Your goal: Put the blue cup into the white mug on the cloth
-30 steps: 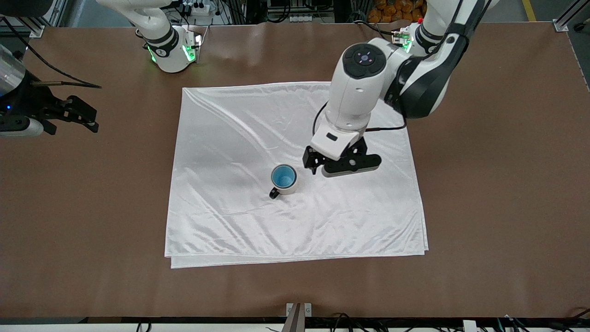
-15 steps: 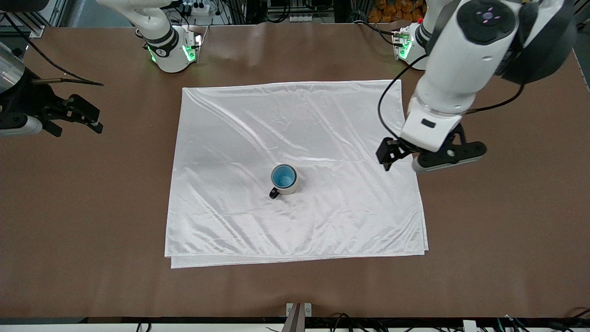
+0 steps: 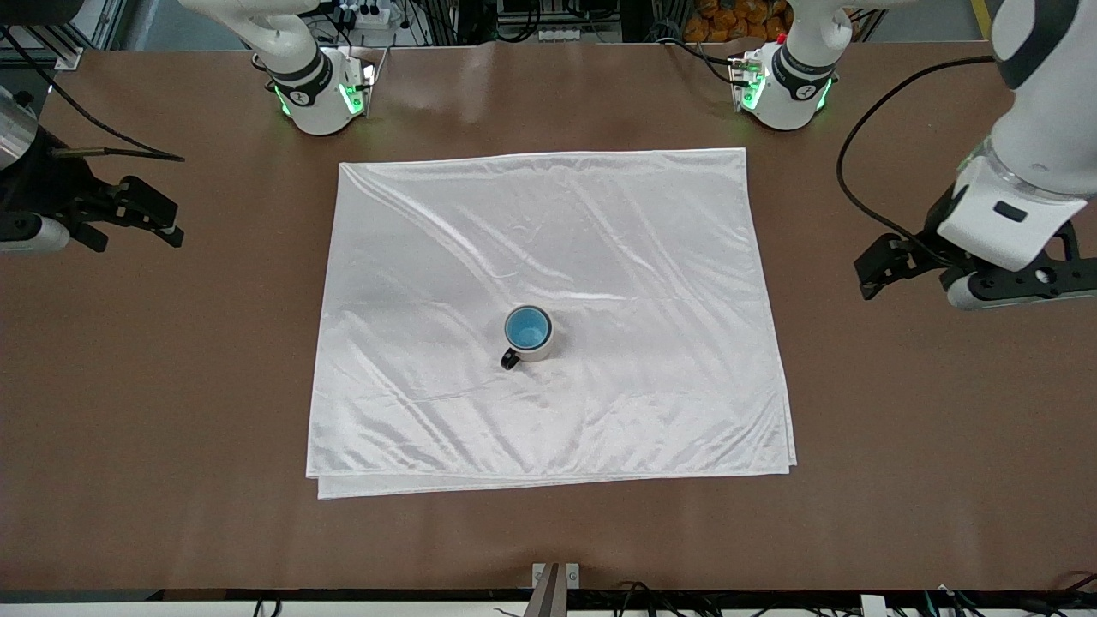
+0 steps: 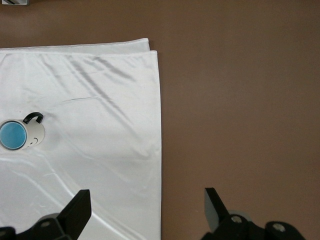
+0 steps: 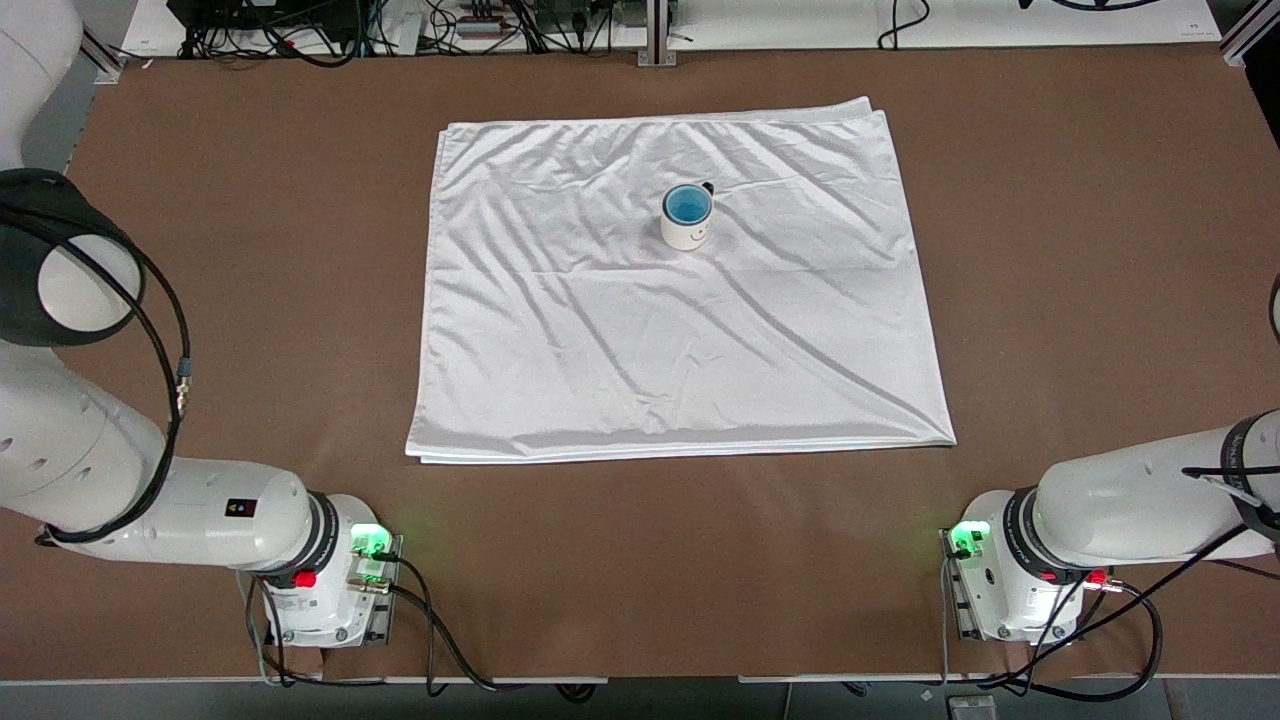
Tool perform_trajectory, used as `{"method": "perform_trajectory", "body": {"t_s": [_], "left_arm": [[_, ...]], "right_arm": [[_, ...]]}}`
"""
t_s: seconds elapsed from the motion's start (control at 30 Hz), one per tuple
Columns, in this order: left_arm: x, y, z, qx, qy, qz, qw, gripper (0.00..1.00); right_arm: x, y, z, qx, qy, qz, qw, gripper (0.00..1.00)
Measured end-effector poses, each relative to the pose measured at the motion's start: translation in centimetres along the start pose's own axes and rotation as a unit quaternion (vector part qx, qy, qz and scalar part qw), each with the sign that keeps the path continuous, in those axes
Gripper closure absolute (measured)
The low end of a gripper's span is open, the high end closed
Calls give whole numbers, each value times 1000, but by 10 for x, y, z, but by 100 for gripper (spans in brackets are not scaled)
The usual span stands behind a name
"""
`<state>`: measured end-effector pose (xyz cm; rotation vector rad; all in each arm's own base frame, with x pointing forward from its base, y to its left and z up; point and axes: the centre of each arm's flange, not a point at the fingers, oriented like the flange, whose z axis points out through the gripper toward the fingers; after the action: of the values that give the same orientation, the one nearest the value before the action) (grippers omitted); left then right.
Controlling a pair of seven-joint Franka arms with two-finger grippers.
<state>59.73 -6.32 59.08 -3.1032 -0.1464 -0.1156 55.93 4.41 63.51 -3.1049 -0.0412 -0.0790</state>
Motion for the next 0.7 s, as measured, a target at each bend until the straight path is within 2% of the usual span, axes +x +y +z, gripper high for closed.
{"method": "perform_trajectory", "body": {"t_s": [0.27,0.7], "left_arm": [[-18,3,13,3,8,4,1000,0],[-25,-1,-5,3,22,2,1000,0]], "right_arm": [[-1,0,2,-1,-5,0,1000,0],[-1,2,5,-1,-8,2,1000,0]]}}
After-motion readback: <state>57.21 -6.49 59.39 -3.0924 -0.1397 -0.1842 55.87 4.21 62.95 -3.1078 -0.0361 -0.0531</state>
